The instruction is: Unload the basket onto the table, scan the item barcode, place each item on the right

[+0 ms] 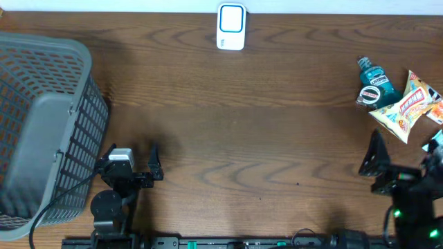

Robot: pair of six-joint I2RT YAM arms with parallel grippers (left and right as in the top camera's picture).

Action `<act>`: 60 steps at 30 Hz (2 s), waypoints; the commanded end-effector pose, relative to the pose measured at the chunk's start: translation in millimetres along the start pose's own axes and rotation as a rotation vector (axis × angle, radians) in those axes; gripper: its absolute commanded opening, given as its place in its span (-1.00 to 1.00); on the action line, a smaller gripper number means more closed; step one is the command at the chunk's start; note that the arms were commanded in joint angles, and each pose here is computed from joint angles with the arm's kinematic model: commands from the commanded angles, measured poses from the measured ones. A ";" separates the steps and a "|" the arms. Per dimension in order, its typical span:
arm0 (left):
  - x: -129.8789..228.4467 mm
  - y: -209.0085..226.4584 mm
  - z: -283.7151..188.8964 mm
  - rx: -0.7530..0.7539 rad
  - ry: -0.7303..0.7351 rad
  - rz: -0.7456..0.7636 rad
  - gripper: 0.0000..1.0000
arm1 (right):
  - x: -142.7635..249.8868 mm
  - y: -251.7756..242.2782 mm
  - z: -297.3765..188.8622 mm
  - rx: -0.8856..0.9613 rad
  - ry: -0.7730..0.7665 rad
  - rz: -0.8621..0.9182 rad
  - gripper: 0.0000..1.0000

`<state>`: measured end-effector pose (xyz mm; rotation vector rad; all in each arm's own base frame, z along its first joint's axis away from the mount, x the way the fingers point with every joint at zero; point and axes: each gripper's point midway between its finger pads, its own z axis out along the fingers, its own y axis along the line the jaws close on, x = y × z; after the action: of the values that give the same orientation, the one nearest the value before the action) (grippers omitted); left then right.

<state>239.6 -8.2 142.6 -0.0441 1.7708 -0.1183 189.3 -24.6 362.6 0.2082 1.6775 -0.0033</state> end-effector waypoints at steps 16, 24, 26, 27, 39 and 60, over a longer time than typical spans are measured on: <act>13.1 0.3 1.3 0.005 0.039 0.009 1.00 | 128.7 -5.7 60.5 -0.082 -0.194 0.099 0.99; 13.1 0.3 1.3 0.005 0.039 0.009 1.00 | 175.2 -11.7 77.2 -0.065 -0.128 0.099 0.99; 13.1 0.3 1.3 0.005 0.039 0.009 1.00 | 191.7 -13.7 78.9 -0.053 -0.061 0.099 0.99; 13.1 0.3 1.3 0.005 0.039 0.009 1.00 | 199.9 -14.8 79.4 -0.046 -0.028 0.100 0.98; 13.1 0.3 1.3 0.005 0.039 0.009 1.00 | 199.2 -15.0 79.8 -0.046 -0.030 0.099 0.98; -6.6 -5.8 4.4 0.023 -0.094 0.063 1.00 | 199.2 -15.0 79.8 -0.046 -0.030 0.099 0.99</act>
<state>243.4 -12.0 156.4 -0.0027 1.6820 -0.1080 245.6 -22.1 156.1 0.2436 1.6324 0.1015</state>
